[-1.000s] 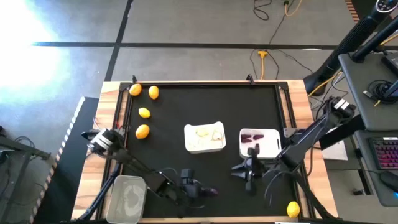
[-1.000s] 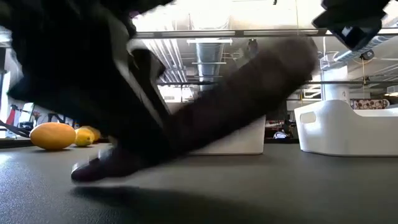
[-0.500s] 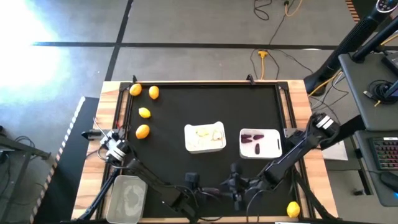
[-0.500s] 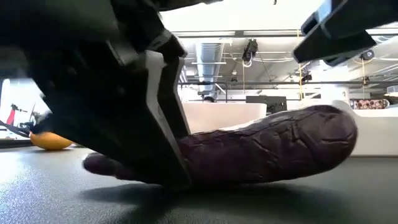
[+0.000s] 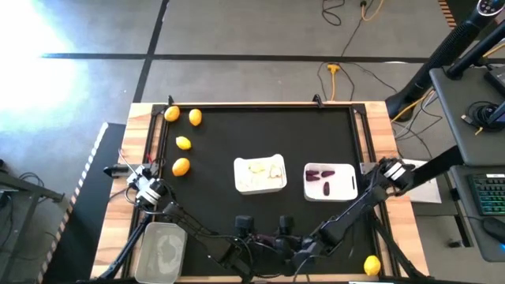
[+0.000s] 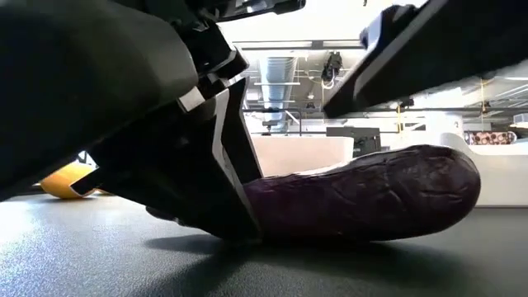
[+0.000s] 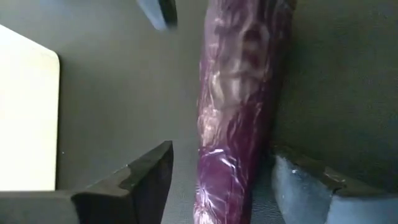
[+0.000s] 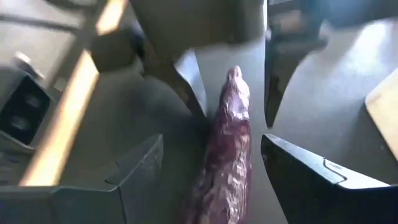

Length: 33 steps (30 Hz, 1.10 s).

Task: Sort produce into baskets
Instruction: Put the eggplant into the right white bin

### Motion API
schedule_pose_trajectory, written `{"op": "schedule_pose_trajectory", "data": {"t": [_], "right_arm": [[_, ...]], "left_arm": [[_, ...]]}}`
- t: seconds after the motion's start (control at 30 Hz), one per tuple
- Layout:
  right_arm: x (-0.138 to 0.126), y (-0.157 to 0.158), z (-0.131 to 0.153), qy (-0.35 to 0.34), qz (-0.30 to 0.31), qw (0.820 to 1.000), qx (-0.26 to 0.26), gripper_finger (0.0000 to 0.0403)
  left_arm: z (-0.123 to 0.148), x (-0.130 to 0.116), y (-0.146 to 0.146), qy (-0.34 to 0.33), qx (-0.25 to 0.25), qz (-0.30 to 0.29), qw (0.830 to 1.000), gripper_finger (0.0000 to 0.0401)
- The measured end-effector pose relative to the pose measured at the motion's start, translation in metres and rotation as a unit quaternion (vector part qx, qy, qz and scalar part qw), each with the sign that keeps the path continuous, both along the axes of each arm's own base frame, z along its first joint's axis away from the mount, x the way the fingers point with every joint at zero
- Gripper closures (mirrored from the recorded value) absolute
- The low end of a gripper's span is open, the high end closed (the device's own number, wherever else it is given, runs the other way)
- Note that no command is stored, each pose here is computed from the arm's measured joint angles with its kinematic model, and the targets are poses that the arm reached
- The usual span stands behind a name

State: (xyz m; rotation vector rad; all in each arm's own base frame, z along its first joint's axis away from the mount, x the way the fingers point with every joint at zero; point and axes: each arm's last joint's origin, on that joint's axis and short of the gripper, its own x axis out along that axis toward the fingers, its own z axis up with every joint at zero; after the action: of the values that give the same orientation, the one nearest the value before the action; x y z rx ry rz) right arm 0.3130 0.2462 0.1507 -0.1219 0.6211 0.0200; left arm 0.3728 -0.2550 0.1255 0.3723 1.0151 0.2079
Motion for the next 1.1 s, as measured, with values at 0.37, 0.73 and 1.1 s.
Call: {"op": "schedule_pose_trajectory", "data": {"t": [0.37,0.73,1.1], "right_arm": [[0.019,-0.001,-0.04,0.067,-0.045,0.996,-0.027,0.0164],[0.018,-0.007,-0.004,0.096,-0.029,0.994,-0.037,0.0228],[-0.047,-0.06,0.068,0.237,-0.187,0.944,-0.132,0.0222]], "left_arm": [[0.006,-0.008,-0.01,-0.005,-0.005,-0.014,1.0,0.0166],[0.033,-0.022,-0.022,0.031,0.014,-0.005,0.999,0.0165],[0.06,-0.04,-0.034,0.011,0.023,0.063,0.998,0.0165]]}}
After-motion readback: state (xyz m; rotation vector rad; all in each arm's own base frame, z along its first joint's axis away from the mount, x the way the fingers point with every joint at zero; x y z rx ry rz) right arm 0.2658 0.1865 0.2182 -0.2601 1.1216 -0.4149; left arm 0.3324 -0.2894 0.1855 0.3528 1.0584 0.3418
